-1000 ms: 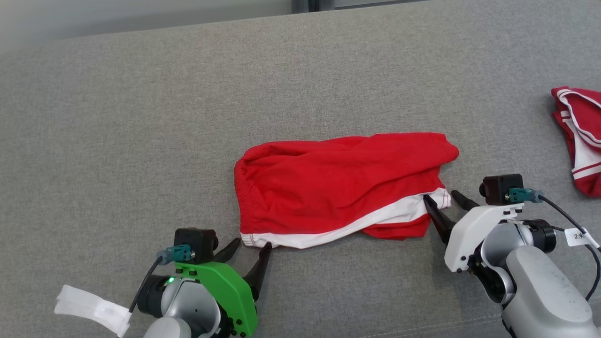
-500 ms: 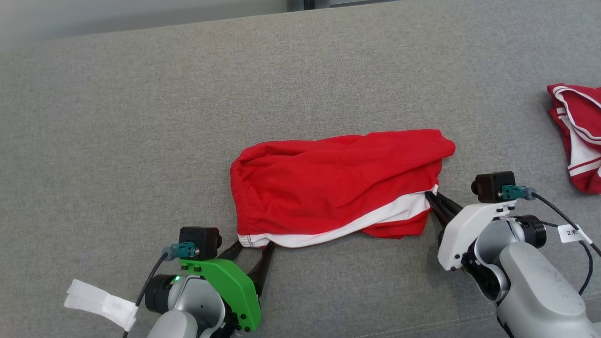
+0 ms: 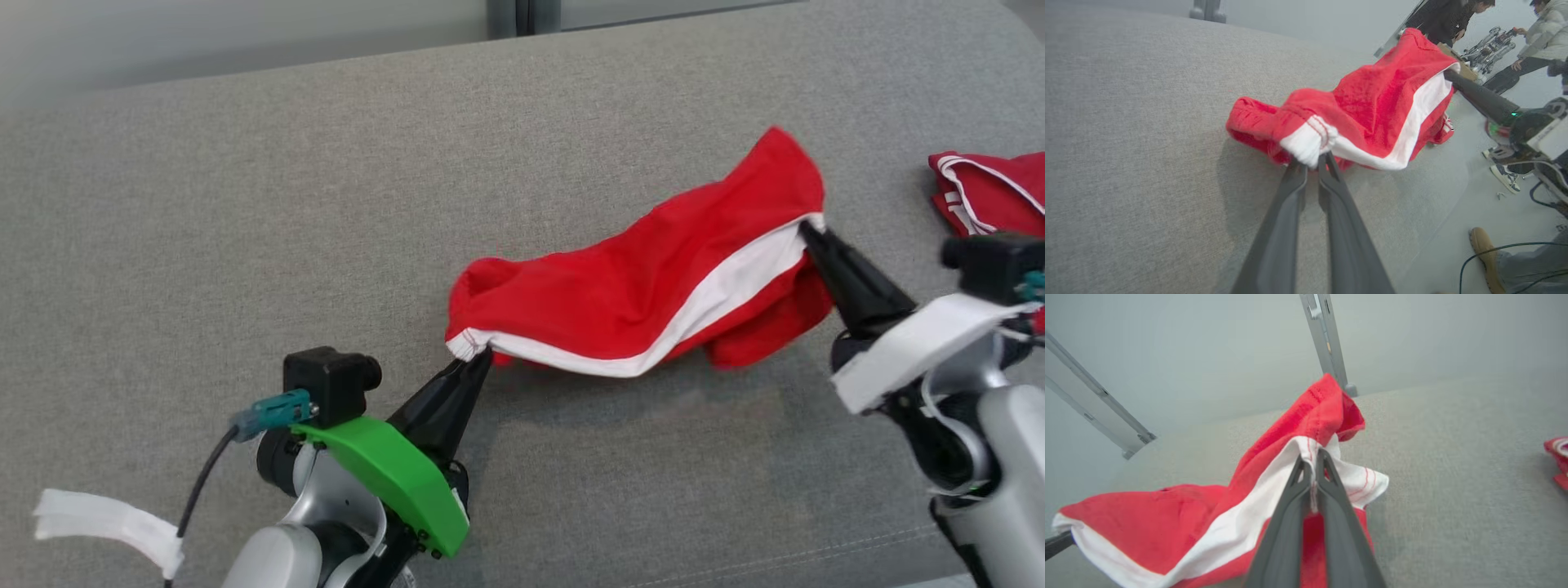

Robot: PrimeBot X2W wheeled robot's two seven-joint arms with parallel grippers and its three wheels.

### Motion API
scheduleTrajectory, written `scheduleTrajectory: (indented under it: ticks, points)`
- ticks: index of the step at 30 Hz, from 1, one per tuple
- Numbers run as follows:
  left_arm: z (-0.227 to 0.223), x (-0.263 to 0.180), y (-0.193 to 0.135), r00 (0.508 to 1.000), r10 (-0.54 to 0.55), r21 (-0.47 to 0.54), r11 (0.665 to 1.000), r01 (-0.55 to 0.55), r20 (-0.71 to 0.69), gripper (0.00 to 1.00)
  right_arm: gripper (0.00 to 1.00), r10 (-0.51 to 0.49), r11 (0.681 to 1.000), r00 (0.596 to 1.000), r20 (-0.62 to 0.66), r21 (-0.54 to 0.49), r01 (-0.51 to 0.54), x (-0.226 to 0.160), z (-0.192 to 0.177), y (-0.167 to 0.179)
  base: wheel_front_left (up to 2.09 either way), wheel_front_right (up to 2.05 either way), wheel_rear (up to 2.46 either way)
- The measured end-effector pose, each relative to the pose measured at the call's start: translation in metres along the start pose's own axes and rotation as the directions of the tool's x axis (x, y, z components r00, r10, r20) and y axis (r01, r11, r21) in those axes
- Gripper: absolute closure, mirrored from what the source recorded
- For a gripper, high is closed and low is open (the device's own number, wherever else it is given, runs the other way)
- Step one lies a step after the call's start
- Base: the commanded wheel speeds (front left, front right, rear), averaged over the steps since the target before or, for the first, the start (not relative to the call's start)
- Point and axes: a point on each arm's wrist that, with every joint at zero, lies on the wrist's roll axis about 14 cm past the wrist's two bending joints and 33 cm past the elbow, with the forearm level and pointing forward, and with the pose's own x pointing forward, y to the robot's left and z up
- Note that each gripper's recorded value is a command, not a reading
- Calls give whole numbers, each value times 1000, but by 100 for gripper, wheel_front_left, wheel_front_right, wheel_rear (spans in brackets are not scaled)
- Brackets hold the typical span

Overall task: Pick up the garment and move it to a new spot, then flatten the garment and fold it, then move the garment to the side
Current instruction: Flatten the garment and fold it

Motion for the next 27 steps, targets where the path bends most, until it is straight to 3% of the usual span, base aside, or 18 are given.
scheduleTrajectory:
  ticks: [5,8,11,14,18,27]
  points:
    - [59,-20,-48,977,-151,21,988,150,151,100,100,50,998,971,235,13,-55,-36,86,8,0,0,0]
    - [83,-28,-57,964,-192,31,981,190,185,100,100,62,996,943,327,40,-80,-49,121,12,0,0,0]
    - [109,-25,-50,962,-199,99,978,183,188,100,100,51,995,939,339,59,-75,-44,135,6,0,0,0]
    - [131,-7,-41,963,-212,92,976,199,167,100,100,74,993,953,294,64,-97,-16,140,9,0,0,0]
    - [164,29,3,985,-125,148,983,107,120,100,100,99,988,974,206,95,-121,42,137,12,0,0,0]
    - [197,110,88,996,20,158,987,-33,83,100,100,79,986,988,134,133,-97,158,134,9,0,0,0]
